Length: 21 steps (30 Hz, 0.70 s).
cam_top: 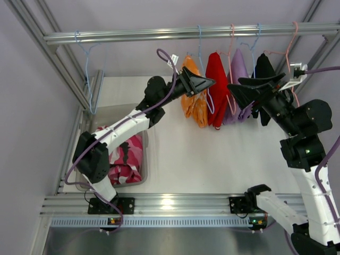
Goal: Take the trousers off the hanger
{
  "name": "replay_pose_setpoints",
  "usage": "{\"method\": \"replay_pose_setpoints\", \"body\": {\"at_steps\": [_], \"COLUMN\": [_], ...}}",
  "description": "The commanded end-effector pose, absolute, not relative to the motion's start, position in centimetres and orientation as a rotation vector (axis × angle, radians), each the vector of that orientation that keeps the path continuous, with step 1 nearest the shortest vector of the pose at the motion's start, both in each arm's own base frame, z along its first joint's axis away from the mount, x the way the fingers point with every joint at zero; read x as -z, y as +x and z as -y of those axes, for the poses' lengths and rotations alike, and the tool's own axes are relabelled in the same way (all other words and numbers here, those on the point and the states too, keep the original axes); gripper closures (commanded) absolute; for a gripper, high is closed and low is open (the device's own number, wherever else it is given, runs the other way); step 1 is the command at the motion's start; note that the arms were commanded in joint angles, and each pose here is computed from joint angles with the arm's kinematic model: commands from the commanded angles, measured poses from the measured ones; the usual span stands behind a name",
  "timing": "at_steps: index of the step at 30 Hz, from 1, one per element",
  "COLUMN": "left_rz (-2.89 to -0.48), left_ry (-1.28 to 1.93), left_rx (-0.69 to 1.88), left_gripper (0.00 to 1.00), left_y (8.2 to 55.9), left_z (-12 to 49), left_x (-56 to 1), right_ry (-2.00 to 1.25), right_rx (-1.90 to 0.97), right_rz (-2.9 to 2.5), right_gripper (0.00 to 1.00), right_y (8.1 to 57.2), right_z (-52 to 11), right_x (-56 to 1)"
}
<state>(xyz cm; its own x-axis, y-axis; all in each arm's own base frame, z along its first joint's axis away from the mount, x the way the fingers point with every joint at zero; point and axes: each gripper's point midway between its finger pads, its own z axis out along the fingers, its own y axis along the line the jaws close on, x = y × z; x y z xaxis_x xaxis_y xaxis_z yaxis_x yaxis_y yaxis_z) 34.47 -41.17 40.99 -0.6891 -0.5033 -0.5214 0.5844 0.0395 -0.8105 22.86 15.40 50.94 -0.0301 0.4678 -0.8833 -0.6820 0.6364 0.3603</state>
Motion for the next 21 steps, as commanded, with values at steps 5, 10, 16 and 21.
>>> {"method": "replay_pose_setpoints", "body": {"at_steps": [5, 10, 16, 21], "left_rz": [-1.404, -1.359, -1.293, -1.166], "left_ry": [0.129, 0.159, 0.219, 0.365], "left_rx": [1.826, 1.844, 1.845, 1.795], "left_gripper": [0.49, 0.67, 0.99, 1.0], "left_y": [31.3, 31.2, 31.3, 29.9], "left_z": [40.3, 40.4, 41.0, 40.6], "left_x": [-44.3, -45.6, -47.3, -50.5], "right_ry": [-0.208, -0.208, -0.219, -0.229], "right_rx": [-0.931, -0.935, -0.943, -0.947], "right_rz": [-1.288, -1.292, -1.295, -1.297], "right_gripper": [0.32, 0.32, 0.32, 0.33], "right_y": [22.8, 23.0, 23.0, 23.0], "right_z": [-15.2, -15.3, -15.5, -15.6], "right_x": [-51.3, -51.1, -50.9, -50.8]}}
